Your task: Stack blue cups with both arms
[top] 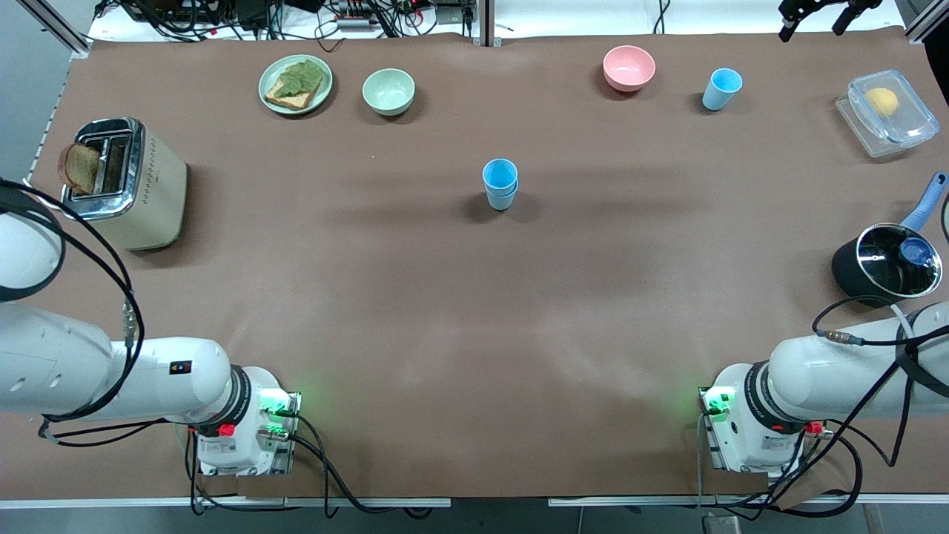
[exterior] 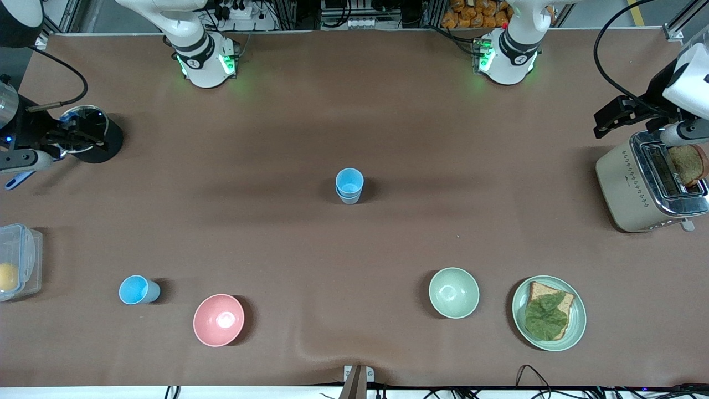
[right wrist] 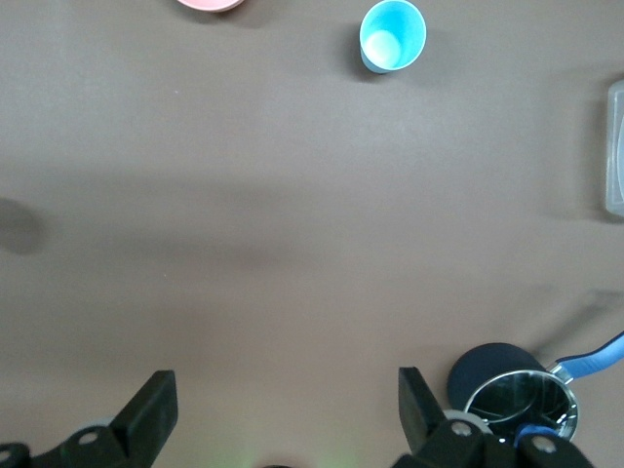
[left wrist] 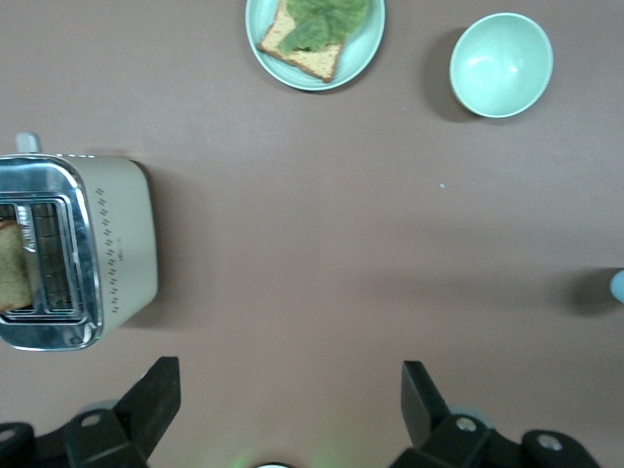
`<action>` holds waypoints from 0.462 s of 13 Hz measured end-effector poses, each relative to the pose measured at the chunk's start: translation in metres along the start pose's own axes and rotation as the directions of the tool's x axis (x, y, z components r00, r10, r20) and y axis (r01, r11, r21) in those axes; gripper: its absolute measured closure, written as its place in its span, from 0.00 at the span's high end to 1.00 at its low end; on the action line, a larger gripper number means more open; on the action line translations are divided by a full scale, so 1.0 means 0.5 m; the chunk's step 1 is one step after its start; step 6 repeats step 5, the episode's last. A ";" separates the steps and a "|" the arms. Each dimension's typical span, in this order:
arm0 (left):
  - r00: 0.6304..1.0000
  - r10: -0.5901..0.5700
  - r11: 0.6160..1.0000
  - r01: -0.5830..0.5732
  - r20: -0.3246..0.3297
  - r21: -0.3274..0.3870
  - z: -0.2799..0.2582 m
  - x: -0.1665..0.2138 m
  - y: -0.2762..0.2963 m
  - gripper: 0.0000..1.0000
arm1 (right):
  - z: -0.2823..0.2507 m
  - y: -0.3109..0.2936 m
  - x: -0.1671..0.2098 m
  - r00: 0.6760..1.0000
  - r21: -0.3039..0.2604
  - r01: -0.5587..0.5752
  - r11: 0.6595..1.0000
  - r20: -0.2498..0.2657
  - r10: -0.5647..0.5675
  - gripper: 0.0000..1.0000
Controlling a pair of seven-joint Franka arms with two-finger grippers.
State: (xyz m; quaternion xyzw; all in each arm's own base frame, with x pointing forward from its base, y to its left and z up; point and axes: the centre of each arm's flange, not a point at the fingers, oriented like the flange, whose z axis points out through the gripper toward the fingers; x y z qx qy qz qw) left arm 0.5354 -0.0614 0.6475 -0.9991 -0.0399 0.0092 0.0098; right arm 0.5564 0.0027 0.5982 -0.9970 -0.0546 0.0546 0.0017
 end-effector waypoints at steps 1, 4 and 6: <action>1.000 0.000 1.000 0.000 -0.001 -0.005 -0.007 -0.002 0.001 1.00 | 0.003 -0.006 0.001 1.000 0.000 -0.009 1.000 0.001 0.009 1.00; 1.000 -0.002 1.000 0.002 0.001 -0.005 -0.021 -0.007 -0.002 1.00 | 0.014 -0.013 0.002 1.000 -0.001 -0.011 1.000 0.006 0.011 1.00; 1.000 -0.002 1.000 0.002 0.003 -0.005 -0.022 -0.007 -0.003 1.00 | 0.015 -0.014 0.002 1.000 -0.001 -0.010 1.000 0.007 0.010 1.00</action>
